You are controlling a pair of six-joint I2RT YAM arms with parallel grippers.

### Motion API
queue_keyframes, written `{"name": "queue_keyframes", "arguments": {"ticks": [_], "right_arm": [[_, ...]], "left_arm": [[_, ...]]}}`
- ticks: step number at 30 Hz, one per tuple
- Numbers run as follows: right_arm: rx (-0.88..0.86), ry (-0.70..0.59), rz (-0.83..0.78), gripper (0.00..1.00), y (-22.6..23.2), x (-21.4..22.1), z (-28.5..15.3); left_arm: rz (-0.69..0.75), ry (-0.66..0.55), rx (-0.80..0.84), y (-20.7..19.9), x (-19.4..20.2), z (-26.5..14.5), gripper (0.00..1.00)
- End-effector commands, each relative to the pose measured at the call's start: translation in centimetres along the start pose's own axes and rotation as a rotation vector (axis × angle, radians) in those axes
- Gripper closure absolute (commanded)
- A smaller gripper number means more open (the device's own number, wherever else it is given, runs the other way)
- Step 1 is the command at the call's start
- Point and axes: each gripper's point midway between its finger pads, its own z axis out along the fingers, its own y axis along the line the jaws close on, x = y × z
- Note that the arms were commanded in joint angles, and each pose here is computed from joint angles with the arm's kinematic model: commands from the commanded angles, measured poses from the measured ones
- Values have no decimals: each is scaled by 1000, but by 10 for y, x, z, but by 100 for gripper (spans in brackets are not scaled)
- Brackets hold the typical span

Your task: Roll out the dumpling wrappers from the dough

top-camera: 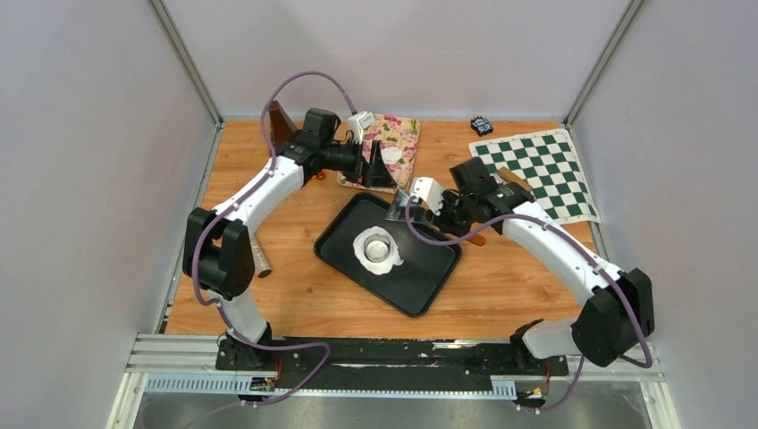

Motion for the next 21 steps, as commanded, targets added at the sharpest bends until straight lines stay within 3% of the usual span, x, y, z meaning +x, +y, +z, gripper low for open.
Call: {"name": "queue_keyframes", "arguments": {"ticks": [1,12,16,21], "right_arm": [[100,-52,-64,100,-21,-35,4],[190,-82,-87,100,-46,-56,4],[173,-98,-110,100,-41,-64,8],[167,-81,-130,100,-38,-66,17]], "left_arm": [[-29,19,99,-14,7,11,0],[-72,92,112,-4,40,27,10],[-79,91,149,-10,39,30,24],[-98,92,180,-12,37,35,56]]}}
